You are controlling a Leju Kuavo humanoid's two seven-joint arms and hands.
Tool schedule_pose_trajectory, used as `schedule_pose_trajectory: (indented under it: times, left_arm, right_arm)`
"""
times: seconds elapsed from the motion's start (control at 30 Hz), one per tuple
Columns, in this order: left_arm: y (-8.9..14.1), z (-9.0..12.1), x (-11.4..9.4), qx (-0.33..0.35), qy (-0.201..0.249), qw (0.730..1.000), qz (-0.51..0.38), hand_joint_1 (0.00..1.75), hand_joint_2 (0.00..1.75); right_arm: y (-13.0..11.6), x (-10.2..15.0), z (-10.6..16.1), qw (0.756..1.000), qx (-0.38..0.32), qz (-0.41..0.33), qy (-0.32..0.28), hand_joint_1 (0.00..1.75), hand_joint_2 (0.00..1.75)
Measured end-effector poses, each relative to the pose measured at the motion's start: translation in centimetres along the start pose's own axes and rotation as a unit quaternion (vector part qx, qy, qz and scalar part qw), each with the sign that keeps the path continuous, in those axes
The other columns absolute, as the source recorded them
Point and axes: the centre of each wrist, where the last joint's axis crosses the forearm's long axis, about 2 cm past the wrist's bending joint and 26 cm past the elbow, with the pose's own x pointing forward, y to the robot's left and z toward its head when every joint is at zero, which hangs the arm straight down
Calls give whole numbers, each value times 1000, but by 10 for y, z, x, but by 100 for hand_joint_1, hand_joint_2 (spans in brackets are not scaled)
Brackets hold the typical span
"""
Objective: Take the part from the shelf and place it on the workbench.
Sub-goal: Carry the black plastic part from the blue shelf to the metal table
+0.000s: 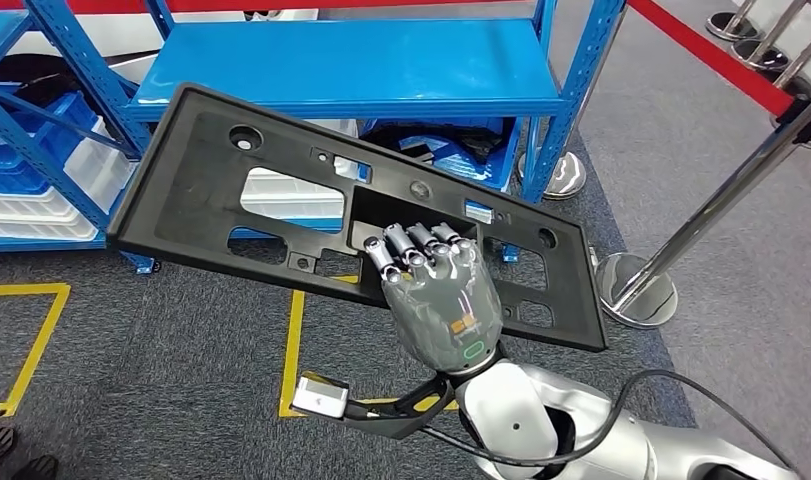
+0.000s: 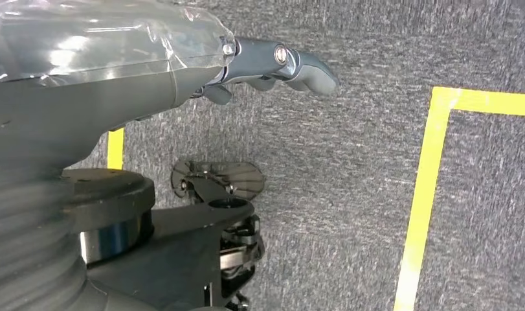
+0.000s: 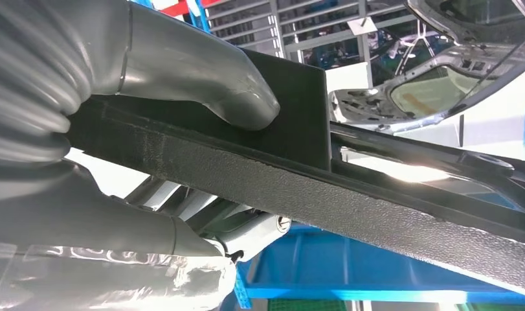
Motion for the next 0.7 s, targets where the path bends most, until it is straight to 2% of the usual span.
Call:
schedule_pose_trajectory:
  times: [0.7]
  left_arm:
    - [0, 0, -1, 2, -1, 1000, 2, 0, 175]
  right_arm:
    - [1, -1, 1, 1000, 2, 2, 2, 175, 175]
